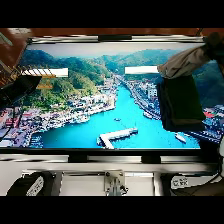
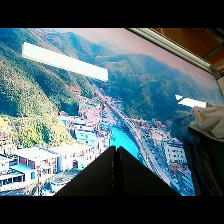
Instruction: Fold the shirts.
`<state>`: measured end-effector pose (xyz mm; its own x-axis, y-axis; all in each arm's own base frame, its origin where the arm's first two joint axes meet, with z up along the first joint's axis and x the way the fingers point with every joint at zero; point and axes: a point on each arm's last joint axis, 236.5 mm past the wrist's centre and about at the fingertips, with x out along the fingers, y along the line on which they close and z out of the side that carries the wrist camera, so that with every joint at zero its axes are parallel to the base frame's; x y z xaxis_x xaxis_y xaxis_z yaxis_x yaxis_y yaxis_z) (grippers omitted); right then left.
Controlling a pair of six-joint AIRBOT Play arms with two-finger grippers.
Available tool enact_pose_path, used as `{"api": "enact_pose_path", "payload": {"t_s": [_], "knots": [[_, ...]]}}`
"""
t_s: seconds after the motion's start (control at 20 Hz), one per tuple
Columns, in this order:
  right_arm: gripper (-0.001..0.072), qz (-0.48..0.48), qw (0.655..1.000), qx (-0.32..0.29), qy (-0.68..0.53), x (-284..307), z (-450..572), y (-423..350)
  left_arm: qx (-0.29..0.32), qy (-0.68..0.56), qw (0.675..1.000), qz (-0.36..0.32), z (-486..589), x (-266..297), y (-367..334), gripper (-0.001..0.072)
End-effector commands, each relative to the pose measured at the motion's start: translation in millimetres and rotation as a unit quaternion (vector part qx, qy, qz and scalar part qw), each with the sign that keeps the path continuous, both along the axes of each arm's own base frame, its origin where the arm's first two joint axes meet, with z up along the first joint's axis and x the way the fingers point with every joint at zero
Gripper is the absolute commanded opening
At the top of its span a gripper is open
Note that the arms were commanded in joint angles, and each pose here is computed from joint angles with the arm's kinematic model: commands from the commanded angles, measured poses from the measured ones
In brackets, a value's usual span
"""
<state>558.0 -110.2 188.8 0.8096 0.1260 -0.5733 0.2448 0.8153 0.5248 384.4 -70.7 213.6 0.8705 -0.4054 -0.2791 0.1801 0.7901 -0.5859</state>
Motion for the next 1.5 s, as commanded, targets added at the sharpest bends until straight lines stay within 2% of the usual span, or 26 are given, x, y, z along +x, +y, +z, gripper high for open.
{"api": "enact_pose_path", "payload": {"t_s": [0.0,0.15,0.45,0.6,0.75,0.9,0.95,1.0,1.05,1.1,1.15,1.3,1.4,1.45], "knots": [[0.005,-0.057,0.981,-0.026,0.185,-76.9,-46.0,-32.5,-0.001,-0.002,1.0,-0.002,1.9,-1.6,-1.8,0.0035],[0.0051,-0.08,0.947,-0.051,0.307,-132.5,-70.9,-45.7,-0.001,-0.003,1.0,-0.002,2.7,-2.0,-1.9,0.0035],[0.0051,-0.083,0.902,-0.006,0.424,-180.9,-98.1,-18.5,0.0,-0.006,1.0,-0.002,4.7,-3.2,-2.0,0.0035],[0.005,-0.098,0.888,-0.004,0.449,-191.9,-107.2,-7.4,0.0,-0.007,1.0,-0.002,5.4,-3.7,-2.1,0.0035],[0.0051,-0.108,0.872,-0.032,0.477,-201.6,-125.5,-5.2,0.0,-0.007,1.0,-0.002,5.5,-3.6,-2.0,0.0035],[0.0052,-0.108,0.852,-0.024,0.512,-215.7,-150.4,4.0,0.001,-0.007,1.0,-0.002,5.5,-3.5,-1.8,0.0035],[0.0141,-0.109,0.845,-0.028,0.522,-220.9,-157.3,2.2,0.001,-0.008,1.0,-0.001,5.5,-3.3,-1.5,0.0035],[0.0403,-0.111,0.836,-0.042,0.536,-229.4,-159.0,-3.7,0.001,-0.008,1.0,0.0,5.4,-2.9,-1.3,0.0036],[0.0547,-0.102,0.822,-0.067,0.556,-241.8,-155.4,-12.3,0.0,-0.007,1.0,-0.001,4.9,-2.8,-1.4,0.0035],[0.0547,-0.084,0.809,-0.106,0.572,-254.1,-148.2,-25.0,0.0,-0.007,1.0,-0.001,4.8,-2.7,-1.3,0.0035],[0.0547,-0.064,0.812,-0.131,0.565,-256.7,-138.8,-31.3,0.0,-0.007,1.0,-0.001,4.8,-2.6,-1.3,0.0035],[0.0547,-0.096,0.8,-0.247,0.538,-266.8,-86.9,-80.7,0.001,-0.006,1.0,-0.001,4.3,-2.2,-1.2,0.0035],[0.0547,-0.106,0.827,-0.3,0.463,-240.8,-44.5,-99.8,0.024,0.001,0.999,-0.023,-2.8,-2.9,-7.2,0.0033],[0.0546,-0.123,0.86,-0.293,0.4,-217.5,-24.2,-96.9,0.055,0.026,0.997,-0.043,-15.0,-1.7,-11.2,0.0032]]}}
